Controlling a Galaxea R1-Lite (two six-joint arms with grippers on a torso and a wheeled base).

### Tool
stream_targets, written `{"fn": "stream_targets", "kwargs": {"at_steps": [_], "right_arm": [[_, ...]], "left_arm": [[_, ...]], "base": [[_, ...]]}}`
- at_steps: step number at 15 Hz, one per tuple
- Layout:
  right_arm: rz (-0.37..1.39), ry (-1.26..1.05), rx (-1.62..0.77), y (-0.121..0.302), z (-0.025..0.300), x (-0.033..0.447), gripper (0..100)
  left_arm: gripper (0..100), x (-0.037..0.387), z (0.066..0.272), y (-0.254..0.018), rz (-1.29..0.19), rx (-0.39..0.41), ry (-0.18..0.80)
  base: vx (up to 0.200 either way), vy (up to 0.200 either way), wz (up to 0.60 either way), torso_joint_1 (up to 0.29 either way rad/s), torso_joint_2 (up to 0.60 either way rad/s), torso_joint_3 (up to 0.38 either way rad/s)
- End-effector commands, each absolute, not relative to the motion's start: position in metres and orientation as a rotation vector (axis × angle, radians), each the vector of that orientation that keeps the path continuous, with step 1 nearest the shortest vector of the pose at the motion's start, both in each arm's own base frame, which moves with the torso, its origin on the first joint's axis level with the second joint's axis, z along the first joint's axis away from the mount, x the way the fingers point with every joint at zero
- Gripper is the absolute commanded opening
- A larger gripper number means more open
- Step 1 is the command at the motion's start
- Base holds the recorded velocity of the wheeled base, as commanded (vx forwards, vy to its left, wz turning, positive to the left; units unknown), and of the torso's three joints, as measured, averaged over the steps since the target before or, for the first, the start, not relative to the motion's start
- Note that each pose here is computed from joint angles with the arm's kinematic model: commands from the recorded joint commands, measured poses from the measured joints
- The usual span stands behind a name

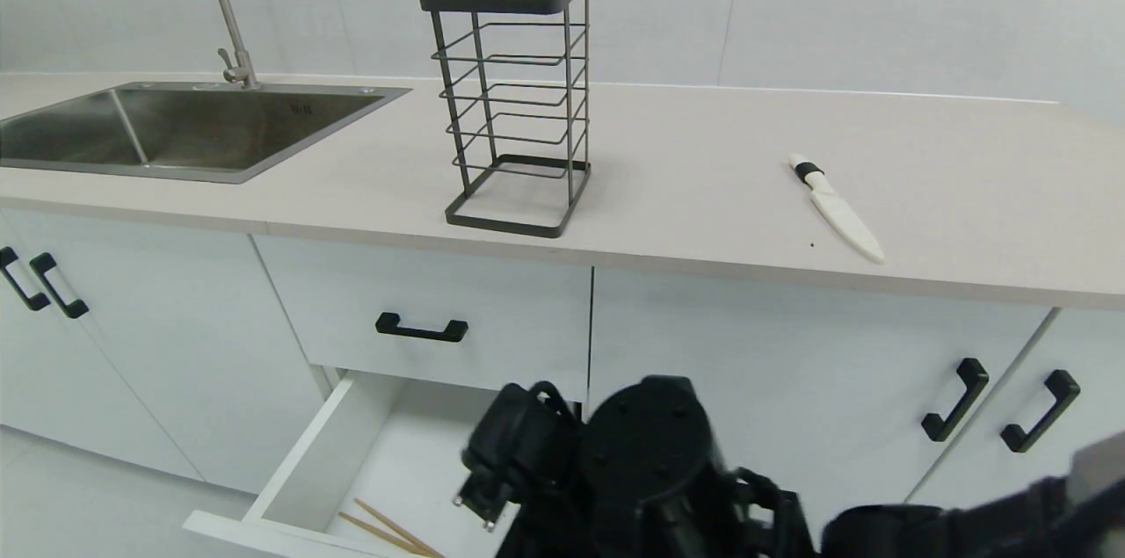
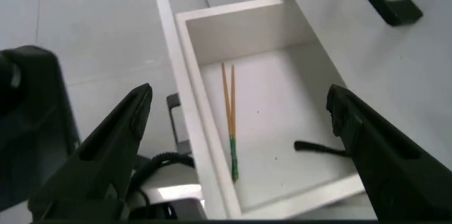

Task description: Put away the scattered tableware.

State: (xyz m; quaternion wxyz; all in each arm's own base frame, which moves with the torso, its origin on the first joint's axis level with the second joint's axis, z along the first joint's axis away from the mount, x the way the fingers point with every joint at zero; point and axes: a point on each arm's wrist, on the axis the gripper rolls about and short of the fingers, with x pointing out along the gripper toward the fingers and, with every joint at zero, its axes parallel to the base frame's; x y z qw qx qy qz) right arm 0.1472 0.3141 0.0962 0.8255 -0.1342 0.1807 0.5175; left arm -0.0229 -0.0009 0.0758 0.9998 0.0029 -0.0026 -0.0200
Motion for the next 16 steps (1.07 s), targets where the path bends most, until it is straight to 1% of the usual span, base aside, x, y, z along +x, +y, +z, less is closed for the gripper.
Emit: {"fn": "stream_targets", "kwargs": {"at_steps": [1, 5, 7, 8, 10, 12, 15, 16], "right_arm": [[1.054, 0.378, -0.265, 0.245, 0.112, 0.128, 100], [1.001, 0.338, -0.228, 0.207, 0.128, 0.124, 100], [0.985, 0.331, -0.218, 0.189, 0.131, 0.119, 100], [0.957, 0.303, -0.196, 0.161, 0.137, 0.109, 100], [0.894, 0.250, -0.161, 0.124, 0.147, 0.097, 100], [0.815, 0.205, -0.129, 0.089, 0.147, 0.082, 100], [0.750, 0.137, -0.101, 0.064, 0.148, 0.068, 100], [0.699, 0.095, -0.096, 0.054, 0.151, 0.063, 100]], "left_arm": [[100, -0.023, 0.076, -0.001, -0.040, 0.006, -0.005], [100, -0.023, 0.076, -0.001, -0.040, 0.006, -0.005], [100, -0.023, 0.076, -0.001, -0.040, 0.006, -0.005], [100, -0.023, 0.076, -0.001, -0.040, 0.006, -0.005], [100, -0.023, 0.076, -0.001, -0.040, 0.006, -0.005], [100, -0.023, 0.076, -0.001, -0.040, 0.006, -0.005], [100, -0.023, 0.076, -0.001, -0.040, 0.006, -0.005], [100, -0.023, 0.076, -0.001, -0.040, 0.006, -0.005]], "base": [[0.000, 0.000, 0.00, 0.000, 0.00, 0.000], [0.000, 0.000, 0.00, 0.000, 0.00, 0.000], [0.000, 0.000, 0.00, 0.000, 0.00, 0.000], [0.000, 0.000, 0.00, 0.000, 0.00, 0.000], [0.000, 0.000, 0.00, 0.000, 0.00, 0.000], [0.000, 0.000, 0.00, 0.000, 0.00, 0.000], [0.000, 0.000, 0.00, 0.000, 0.00, 0.000], [0.000, 0.000, 0.00, 0.000, 0.00, 0.000]]}}
